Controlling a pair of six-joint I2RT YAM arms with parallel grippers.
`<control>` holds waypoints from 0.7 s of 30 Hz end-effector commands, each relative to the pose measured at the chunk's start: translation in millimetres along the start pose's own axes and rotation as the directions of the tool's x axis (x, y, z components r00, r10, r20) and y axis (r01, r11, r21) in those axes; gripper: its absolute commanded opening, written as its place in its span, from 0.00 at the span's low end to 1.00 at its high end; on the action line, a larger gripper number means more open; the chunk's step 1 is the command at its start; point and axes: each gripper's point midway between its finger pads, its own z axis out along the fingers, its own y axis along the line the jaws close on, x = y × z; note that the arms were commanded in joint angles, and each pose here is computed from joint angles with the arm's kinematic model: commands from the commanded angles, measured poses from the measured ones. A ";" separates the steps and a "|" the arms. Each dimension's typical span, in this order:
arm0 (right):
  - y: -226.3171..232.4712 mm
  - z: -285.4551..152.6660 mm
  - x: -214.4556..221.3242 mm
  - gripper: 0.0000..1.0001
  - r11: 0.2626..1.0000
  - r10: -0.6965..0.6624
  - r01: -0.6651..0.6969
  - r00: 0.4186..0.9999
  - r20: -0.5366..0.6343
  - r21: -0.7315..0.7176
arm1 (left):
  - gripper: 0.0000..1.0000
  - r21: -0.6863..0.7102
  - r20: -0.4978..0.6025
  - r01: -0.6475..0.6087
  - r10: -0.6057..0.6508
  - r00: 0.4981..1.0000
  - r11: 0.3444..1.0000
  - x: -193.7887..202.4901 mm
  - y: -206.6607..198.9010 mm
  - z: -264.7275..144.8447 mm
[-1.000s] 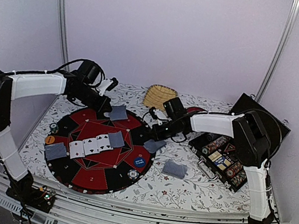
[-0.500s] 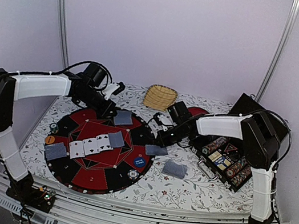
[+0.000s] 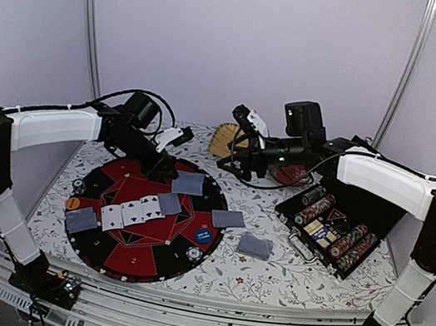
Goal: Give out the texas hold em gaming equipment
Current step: Pass from the left arm to the right
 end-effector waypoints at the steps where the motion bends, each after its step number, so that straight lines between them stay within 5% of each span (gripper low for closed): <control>1: 29.0 -1.5 -8.7 0.79 0.970 -0.176 0.185 0.982 0.071 -0.157 | 0.00 0.142 0.112 -0.173 0.158 0.981 0.975 -25.6 -55.1 -30.3; 9: 43.9 26.9 -4.6 0.69 0.950 -0.180 0.182 0.983 0.031 -0.253 | 0.00 0.186 0.167 -0.252 0.222 0.961 0.950 -34.6 -81.0 -46.3; 18: 46.3 38.7 12.0 0.28 0.951 -0.134 0.119 0.990 -0.033 -0.286 | 0.00 0.183 0.184 -0.266 0.233 0.955 0.946 -37.6 -85.2 -52.2; 21: 46.1 39.0 14.8 0.06 0.953 -0.123 0.106 0.991 -0.045 -0.283 | 0.00 0.181 0.185 -0.268 0.235 0.954 0.946 -37.9 -84.9 -51.9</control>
